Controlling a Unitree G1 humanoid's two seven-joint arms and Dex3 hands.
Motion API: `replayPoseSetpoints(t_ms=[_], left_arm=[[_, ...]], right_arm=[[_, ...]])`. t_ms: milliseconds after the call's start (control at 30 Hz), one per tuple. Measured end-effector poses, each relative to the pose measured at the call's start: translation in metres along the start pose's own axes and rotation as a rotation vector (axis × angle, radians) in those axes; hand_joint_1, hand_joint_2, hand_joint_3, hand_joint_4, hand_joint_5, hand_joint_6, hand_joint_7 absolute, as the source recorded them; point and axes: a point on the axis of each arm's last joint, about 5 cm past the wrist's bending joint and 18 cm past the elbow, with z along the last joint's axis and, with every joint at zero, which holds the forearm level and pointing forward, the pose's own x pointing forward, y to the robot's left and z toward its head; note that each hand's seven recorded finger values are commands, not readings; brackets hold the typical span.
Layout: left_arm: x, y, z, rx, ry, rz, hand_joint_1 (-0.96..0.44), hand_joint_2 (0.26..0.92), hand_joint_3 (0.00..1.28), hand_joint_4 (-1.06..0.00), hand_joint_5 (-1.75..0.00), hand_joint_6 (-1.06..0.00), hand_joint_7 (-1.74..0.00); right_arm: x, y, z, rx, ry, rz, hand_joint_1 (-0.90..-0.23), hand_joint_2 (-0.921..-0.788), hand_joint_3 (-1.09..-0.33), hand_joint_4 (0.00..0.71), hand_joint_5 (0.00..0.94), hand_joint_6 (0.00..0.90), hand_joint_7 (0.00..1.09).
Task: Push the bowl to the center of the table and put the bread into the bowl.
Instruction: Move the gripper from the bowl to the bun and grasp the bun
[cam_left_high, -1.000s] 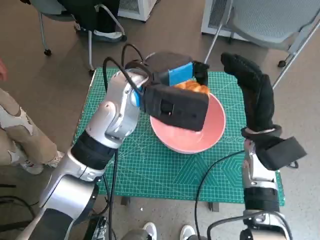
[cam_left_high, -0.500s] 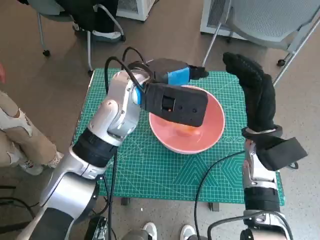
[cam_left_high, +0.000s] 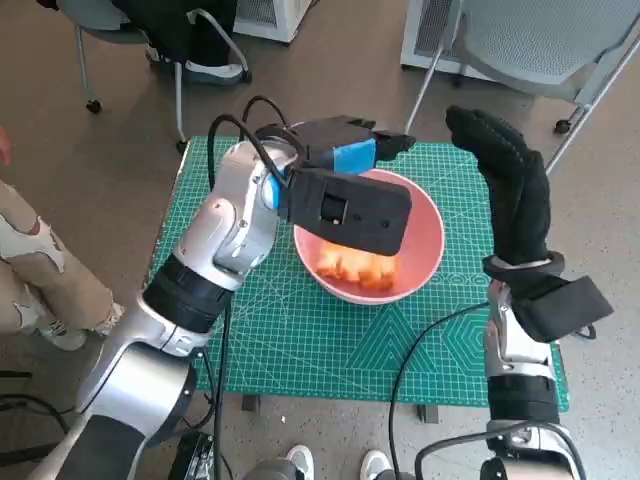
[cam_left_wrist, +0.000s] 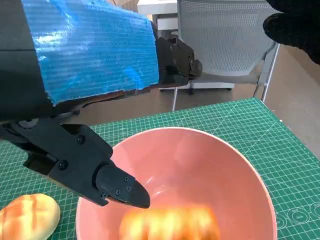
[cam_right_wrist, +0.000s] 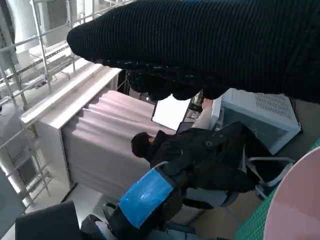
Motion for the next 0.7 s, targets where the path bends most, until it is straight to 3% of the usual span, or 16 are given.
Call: replayPoseSetpoints(t_ms=[400,700], left_arm=[[-0.014,0.011,-0.009,0.029,0.011,-0.009,-0.48,0.755,0.02,0.00,0.00,-0.10,0.00],[-0.061,0.031,-0.034,0.023,0.061,0.132,-0.48,0.727,0.00,0.00,0.00,-0.12,-0.01]], right_arm=[[0.0001,0.000,0.000,0.000,0.001,0.002,-0.688,-0.921,-0.856,0.141,0.001,-0.001,0.41],[0.0005,0.001,0.000,0.001,0.001,0.004,-0.686,-0.921,-0.856,0.140,0.000,-0.001,0.41]])
